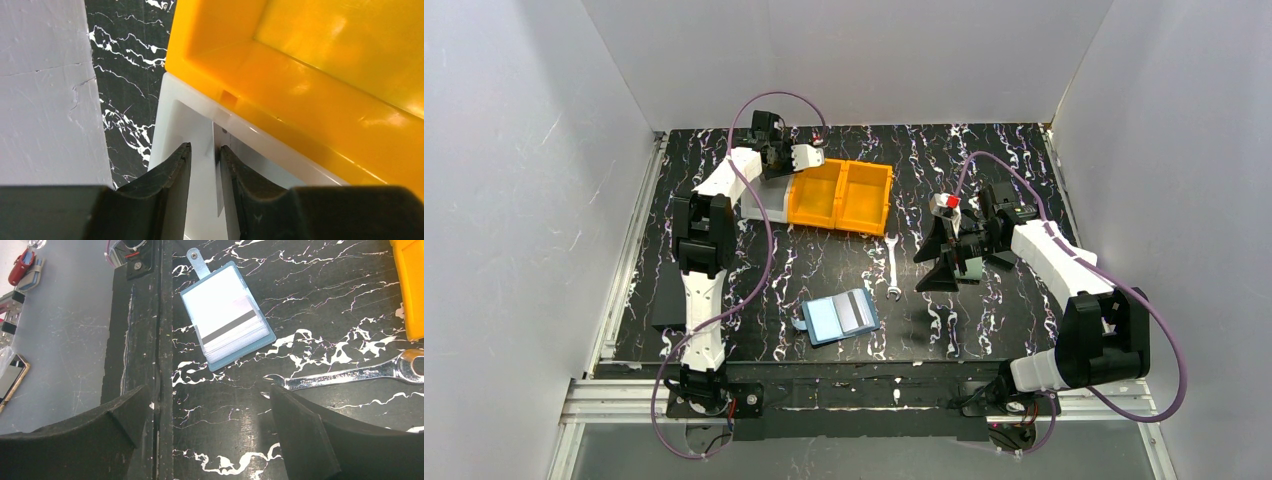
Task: Take the credit cards out of the card holder
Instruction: Place the credit card in the storage box.
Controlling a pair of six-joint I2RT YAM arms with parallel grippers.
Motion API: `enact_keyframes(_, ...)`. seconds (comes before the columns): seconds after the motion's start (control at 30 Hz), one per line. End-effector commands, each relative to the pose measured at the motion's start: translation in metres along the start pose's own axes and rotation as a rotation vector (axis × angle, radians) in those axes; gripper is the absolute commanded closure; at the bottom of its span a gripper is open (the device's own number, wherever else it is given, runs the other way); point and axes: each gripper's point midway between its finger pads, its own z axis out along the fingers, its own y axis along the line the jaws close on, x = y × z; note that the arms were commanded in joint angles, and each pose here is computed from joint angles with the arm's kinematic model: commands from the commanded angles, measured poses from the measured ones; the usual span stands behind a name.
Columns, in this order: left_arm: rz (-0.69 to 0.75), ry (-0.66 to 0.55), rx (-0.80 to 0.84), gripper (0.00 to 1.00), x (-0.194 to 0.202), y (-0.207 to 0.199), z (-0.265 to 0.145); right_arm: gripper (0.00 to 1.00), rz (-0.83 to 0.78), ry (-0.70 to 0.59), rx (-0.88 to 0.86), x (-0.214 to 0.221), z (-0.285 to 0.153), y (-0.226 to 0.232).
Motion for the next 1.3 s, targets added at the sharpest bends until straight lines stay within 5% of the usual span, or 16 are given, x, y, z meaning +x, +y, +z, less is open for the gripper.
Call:
enact_keyframes(0.0,-0.013,-0.001,-0.066,0.72,-0.004,0.019,-0.017,0.02,-0.002,-0.026,-0.017,-0.006,-0.002,0.004)
enact_keyframes(1.27,-0.007,0.005,-0.271,0.73,-0.018,0.048,-0.042,0.02,0.003,-0.031,-0.022,-0.005,-0.002,0.005)
